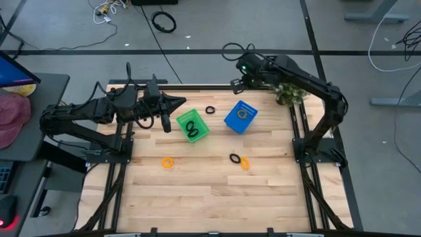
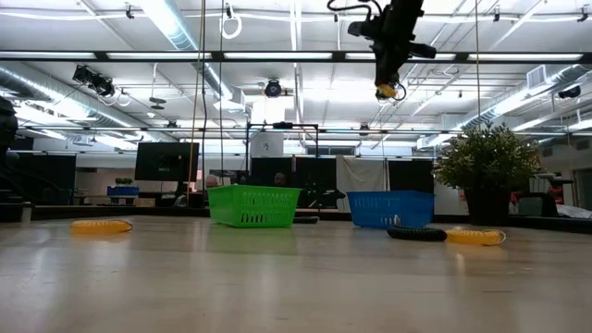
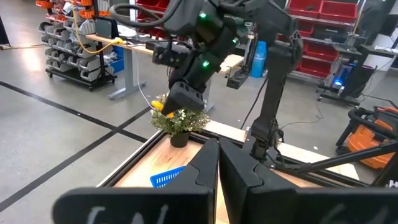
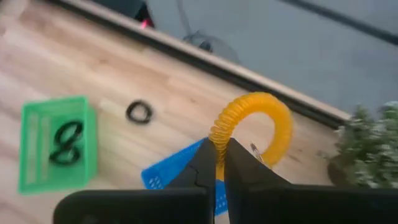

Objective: Sort spring keychains
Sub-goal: Put the yellow spring keychain into the blue bin

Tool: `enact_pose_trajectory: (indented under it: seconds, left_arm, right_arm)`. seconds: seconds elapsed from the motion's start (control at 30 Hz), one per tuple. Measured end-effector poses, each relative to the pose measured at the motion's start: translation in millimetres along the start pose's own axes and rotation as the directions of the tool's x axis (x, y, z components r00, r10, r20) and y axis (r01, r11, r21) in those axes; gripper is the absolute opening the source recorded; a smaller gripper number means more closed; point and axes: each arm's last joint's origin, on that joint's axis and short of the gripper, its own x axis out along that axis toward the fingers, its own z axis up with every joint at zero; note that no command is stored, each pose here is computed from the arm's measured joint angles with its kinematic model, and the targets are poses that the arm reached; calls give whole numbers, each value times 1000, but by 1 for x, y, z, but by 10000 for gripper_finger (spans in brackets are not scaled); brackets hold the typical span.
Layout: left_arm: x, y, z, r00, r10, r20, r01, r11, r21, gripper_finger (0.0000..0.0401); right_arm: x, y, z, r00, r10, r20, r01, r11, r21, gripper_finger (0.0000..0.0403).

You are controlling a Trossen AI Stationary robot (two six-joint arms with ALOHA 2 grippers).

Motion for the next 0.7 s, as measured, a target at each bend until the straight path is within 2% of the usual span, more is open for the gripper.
enact_pose_trajectory:
  seconds: [0.1,0.2,0.4,0.53,0.7]
  left_arm:
    - [0,0,0,1000,0,-1,0,1000,0,16]
    - [0,0,0,1000,0,-1,0,1000,1,16]
    - [0,0,0,1000,0,-2,0,1000,2,16]
    - [0,0,0,1000,0,-3,0,1000,4,16]
    - [0,0,-1,1000,1,-6,-1,1000,6,16]
  right_arm:
    - [9,1,0,995,48,-83,-51,998,-37,4]
    - [27,7,-7,983,30,-182,-49,994,-100,4]
    - [82,22,-40,941,0,-339,-70,979,-193,4]
    - [115,20,-60,926,-5,-378,-77,977,-201,4]
    - [143,17,-81,913,22,-406,-112,973,-200,4]
